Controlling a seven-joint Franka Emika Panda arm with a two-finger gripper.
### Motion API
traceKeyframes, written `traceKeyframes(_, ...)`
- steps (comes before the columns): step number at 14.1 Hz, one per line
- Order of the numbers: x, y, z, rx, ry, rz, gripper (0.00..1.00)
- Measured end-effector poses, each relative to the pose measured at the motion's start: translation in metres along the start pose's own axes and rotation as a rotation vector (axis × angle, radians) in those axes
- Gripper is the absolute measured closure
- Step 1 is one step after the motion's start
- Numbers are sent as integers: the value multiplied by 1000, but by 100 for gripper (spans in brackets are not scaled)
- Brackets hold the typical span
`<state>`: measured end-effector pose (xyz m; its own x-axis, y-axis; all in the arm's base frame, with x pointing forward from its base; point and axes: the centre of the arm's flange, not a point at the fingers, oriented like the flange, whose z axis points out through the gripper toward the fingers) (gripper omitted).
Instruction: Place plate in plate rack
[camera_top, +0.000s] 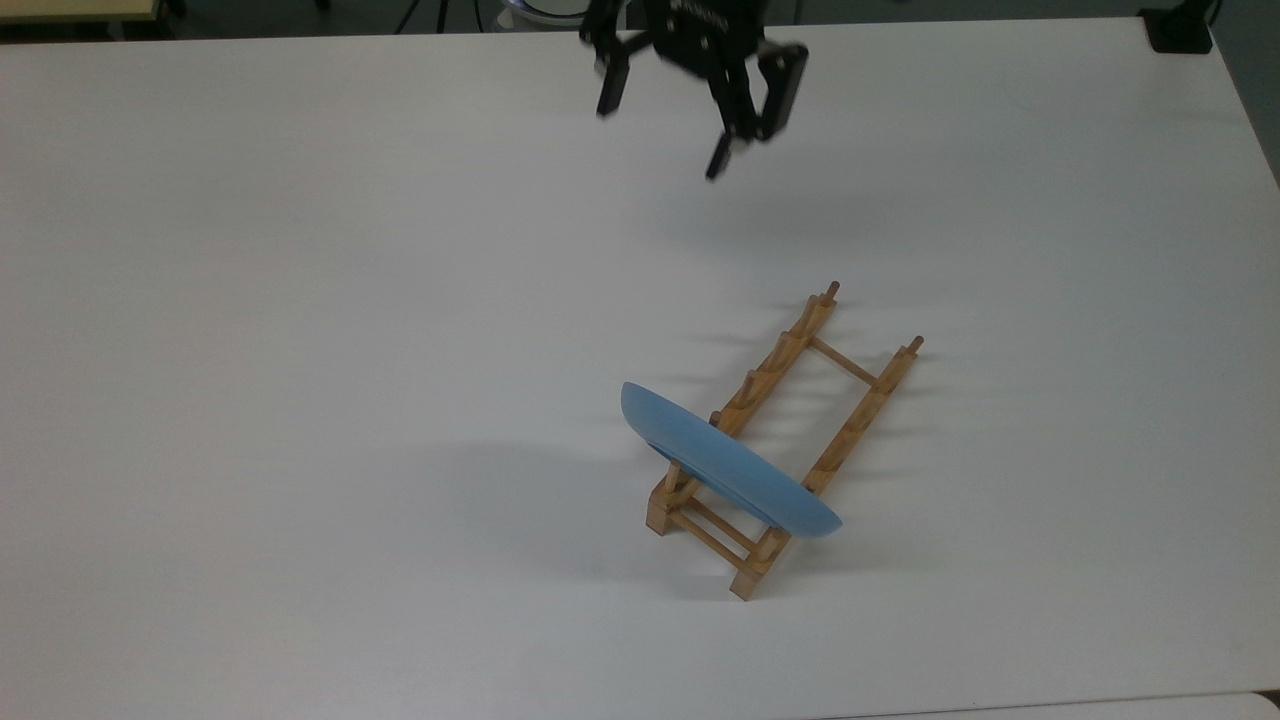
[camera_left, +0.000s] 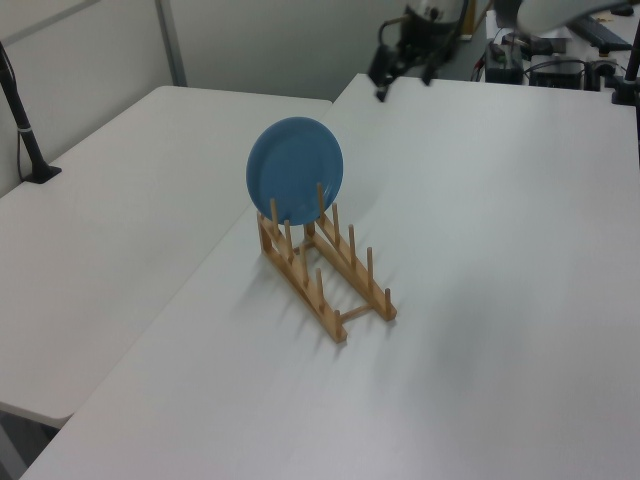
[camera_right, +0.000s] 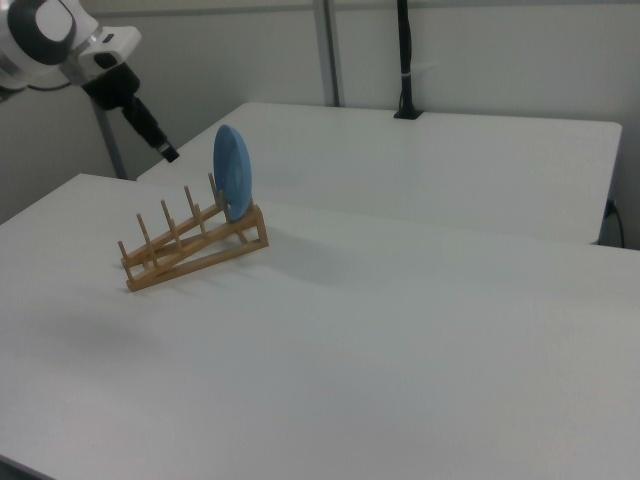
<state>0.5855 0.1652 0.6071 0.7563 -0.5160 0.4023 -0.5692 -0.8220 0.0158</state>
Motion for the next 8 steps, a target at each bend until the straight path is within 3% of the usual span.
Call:
traceKeyframes(3, 0, 35, -16, -7, -213, 110, 0)
traceKeyframes(6, 25, 90, -21, 9, -367, 222, 0)
traceKeyframes(8, 47, 133, -20, 57, -431, 180, 0)
